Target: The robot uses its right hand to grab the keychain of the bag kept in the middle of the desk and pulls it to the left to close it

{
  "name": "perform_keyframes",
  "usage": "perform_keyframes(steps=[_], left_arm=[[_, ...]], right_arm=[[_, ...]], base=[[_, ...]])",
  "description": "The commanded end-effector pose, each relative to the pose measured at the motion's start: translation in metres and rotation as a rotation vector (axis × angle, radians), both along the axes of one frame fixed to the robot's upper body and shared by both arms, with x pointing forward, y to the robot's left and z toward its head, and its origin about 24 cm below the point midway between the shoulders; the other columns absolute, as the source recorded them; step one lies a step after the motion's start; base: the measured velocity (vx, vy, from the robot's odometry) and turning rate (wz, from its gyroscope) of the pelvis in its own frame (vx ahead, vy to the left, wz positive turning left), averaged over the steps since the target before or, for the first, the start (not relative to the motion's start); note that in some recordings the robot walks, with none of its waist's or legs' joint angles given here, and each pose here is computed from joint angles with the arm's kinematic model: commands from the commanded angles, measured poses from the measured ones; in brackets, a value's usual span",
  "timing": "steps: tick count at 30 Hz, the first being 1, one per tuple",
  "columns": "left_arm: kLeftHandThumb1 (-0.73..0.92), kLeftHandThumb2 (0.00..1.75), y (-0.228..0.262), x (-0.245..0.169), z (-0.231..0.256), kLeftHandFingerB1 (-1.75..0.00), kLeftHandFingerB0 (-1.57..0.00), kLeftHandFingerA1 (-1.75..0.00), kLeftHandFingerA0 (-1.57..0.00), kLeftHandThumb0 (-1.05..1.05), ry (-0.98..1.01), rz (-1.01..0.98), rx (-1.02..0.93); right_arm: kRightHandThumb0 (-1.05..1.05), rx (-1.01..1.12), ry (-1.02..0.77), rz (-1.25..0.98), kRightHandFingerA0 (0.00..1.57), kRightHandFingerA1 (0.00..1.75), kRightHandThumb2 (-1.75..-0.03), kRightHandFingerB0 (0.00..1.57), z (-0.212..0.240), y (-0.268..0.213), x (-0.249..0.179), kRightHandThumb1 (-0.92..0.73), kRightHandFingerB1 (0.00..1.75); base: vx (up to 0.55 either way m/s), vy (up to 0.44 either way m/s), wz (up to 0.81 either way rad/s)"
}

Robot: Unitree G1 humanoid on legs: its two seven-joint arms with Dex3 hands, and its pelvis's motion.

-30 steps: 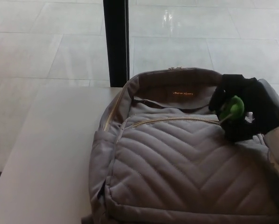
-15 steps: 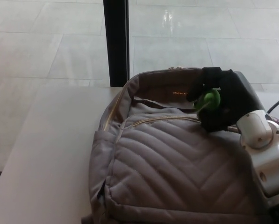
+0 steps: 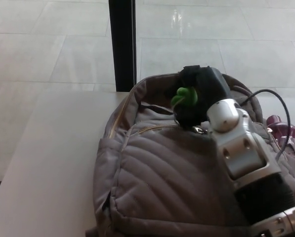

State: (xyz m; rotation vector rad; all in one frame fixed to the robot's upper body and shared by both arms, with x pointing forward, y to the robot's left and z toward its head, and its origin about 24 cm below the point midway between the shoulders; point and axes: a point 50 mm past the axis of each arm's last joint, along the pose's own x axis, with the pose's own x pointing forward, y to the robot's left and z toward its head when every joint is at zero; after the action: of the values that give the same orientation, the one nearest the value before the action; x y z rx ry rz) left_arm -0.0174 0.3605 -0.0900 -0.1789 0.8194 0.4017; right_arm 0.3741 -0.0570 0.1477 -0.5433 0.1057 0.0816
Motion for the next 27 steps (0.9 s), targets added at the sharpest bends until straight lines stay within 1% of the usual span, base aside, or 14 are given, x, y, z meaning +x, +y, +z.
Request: perform_keyframes(steps=[1, 7, 8, 9, 10, 14, 15, 16, 18, 19, 21, 22, 24, 27], left_arm=[[0.92, 0.73, -0.001, 0.004, -0.002, -0.51, -0.65, -0.61, -0.66, -0.87, 0.028, 0.0, 0.01], [0.79, 0.84, -0.005, 0.007, -0.004, -0.52, -0.58, -0.59, -0.66, -0.96, 0.033, -0.04, 0.018], [0.92, 0.72, -0.005, 0.007, -0.004, -0.49, -0.62, -0.57, -0.67, -0.9, 0.036, -0.042, 0.015], [0.92, 0.72, -0.006, 0.008, -0.005, -0.5, -0.66, -0.57, -0.69, -0.91, 0.039, -0.048, 0.01], [0.92, 0.72, -0.006, 0.008, -0.005, -0.5, -0.66, -0.57, -0.69, -0.91, 0.04, -0.055, 0.01], [0.92, 0.73, -0.009, 0.01, -0.006, -0.49, -0.64, -0.56, -0.67, -0.9, 0.038, -0.065, 0.002], [0.92, 0.73, -0.01, 0.011, -0.007, -0.5, -0.57, -0.57, -0.64, -0.9, 0.032, -0.064, 0.001], [0.74, 1.11, -0.012, 0.011, -0.007, -0.6, -0.54, -0.64, -0.56, -0.86, 0.023, -0.082, -0.004], [0.74, 1.11, -0.013, 0.012, -0.007, -0.6, -0.54, -0.64, -0.56, -0.86, 0.022, -0.087, -0.005], [0.92, 0.74, -0.015, 0.015, -0.009, -0.5, -0.57, -0.58, -0.6, -0.88, 0.019, -0.086, -0.02], [0.92, 0.75, -0.015, 0.016, -0.01, -0.51, -0.56, -0.58, -0.61, -0.88, 0.025, -0.088, -0.015], [0.92, 0.76, -0.016, 0.017, -0.01, -0.5, -0.56, -0.59, -0.6, -0.88, 0.017, -0.092, -0.022], [0.92, 0.75, -0.015, 0.02, -0.01, -0.5, -0.57, -0.58, -0.61, -0.89, 0.008, -0.095, -0.026], [0.92, 0.75, -0.015, 0.021, -0.009, -0.51, -0.56, -0.57, -0.6, -0.9, 0.007, -0.103, -0.012]], right_arm=[[-0.28, 0.045, 0.082, -0.064, 0.95, 1.68, -0.92, 0.78, -0.006, 0.03, -0.005, -0.64, 1.26], [-0.33, 0.081, 0.122, -0.053, 0.93, 1.68, -0.76, 0.79, -0.011, 0.063, -0.014, -0.74, 1.37], [-0.34, 0.074, 0.119, -0.052, 0.96, 1.66, -0.8, 0.82, -0.012, 0.066, -0.015, -0.71, 1.37], [-0.34, 0.058, 0.119, -0.039, 0.93, 1.43, -0.88, 0.77, -0.015, 0.075, -0.019, -0.65, 1.39], [-0.34, 0.043, 0.128, -0.024, 0.93, 1.43, -0.88, 0.77, -0.017, 0.082, -0.021, -0.65, 1.39], [-0.34, 0.069, 0.133, -0.028, 0.96, 1.44, -0.87, 0.77, -0.019, 0.091, -0.025, -0.66, 1.3], [-0.4, 0.112, 0.132, -0.003, 0.93, 1.26, -0.77, 0.84, -0.019, 0.109, -0.032, -0.72, 1.12], [-0.46, 0.158, 0.135, 0.026, 0.9, 1.41, -0.71, 0.8, -0.018, 0.121, -0.036, -0.8, 1.22], [-0.46, 0.163, 0.135, 0.024, 0.9, 1.41, -0.71, 0.8, -0.018, 0.121, -0.035, -0.8, 1.22], [-0.44, 0.203, 0.147, 0.038, 0.89, 1.51, -0.7, 0.73, -0.012, 0.133, -0.039, -0.85, 1.07], [-0.34, 0.239, 0.148, 0.045, 0.78, 1.18, -0.66, 0.64, -0.005, 0.143, -0.044, -0.83, 0.74], [-0.27, 0.278, 0.148, 0.078, 0.72, 1.43, -0.73, 0.66, -0.004, 0.148, -0.045, -0.78, 0.86], [-0.24, 0.277, 0.151, 0.079, 0.74, 1.57, -0.7, 0.61, 0.001, 0.151, -0.044, -0.75, 1.04], [-0.27, 0.287, 0.143, 0.078, 0.78, 1.52, -0.73, 0.64, 0.005, 0.156, -0.046, -0.73, 0.94]], base=[[0.0, 0.0, 0.0], [0.0, 0.0, 0.01], [0.0, 0.0, 0.0], [0.0, 0.0, 0.0], [0.0, 0.0, 0.0], [0.0, 0.0, 0.0], [0.0, 0.0, 0.0], [0.0, 0.0, 0.0], [0.0, 0.0, 0.0], [0.0, 0.0, 0.0], [0.0, 0.0, 0.0], [0.0, 0.0, 0.0], [0.0, 0.0, 0.0], [0.0, 0.0, 0.0]])
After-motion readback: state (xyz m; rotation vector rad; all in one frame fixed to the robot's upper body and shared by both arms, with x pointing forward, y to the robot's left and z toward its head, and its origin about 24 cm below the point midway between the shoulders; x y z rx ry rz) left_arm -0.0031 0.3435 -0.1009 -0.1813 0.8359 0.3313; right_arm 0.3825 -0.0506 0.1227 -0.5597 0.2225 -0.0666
